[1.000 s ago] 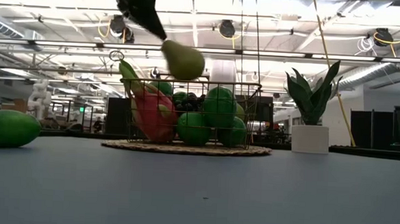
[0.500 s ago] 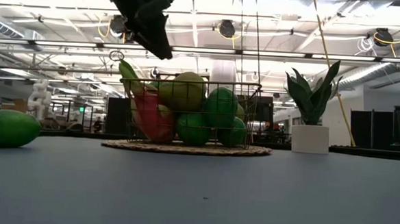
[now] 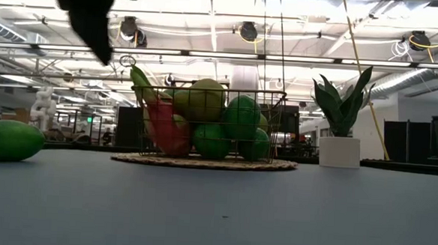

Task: Build produce basket
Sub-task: Put the green lime into the gold wire basket

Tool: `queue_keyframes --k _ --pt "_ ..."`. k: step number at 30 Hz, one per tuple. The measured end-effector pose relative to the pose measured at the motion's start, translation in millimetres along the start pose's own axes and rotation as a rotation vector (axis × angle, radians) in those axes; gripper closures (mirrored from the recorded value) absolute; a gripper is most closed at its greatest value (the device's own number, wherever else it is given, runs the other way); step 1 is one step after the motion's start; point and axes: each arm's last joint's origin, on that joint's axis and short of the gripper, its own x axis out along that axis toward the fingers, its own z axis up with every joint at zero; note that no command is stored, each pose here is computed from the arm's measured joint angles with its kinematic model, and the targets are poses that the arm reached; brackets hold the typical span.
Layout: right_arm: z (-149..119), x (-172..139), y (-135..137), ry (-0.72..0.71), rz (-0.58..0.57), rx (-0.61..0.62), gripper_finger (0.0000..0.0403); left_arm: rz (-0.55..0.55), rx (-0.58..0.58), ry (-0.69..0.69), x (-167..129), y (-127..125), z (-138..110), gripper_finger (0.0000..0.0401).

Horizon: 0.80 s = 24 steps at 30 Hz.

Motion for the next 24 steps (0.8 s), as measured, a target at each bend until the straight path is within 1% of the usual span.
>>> queue_keyframes --k 5,7,11,15,18,20,24 --pt "0 0 0 0.000 0.000 0.008 0.0028 0.037 -0.057 0.058 -9 -10 -25 0.0093" --pt "0 0 0 0.000 0.000 0.008 0.0028 0.035 -0.076 0.062 -7 -14 -33 0.0084" --pt "0 0 0 0.000 0.001 0.008 0.0028 0.093 -0.117 0.098 9 -12 -52 0.0070" --pt "0 0 0 0.000 0.001 0.008 0.0028 0.134 -0.170 0.190 36 -4 -73 0.0069" --pt "0 0 0 -0.001 0.001 0.008 0.0028 0.107 -0.189 0.262 53 -1 -87 0.0070" --pt "0 0 0 -0.001 0.001 0.008 0.0028 0.070 -0.177 0.287 63 -1 -94 0.0070" --pt "0 0 0 -0.001 0.001 0.009 0.0028 -0.001 -0.162 0.285 74 -3 -100 0.0070"
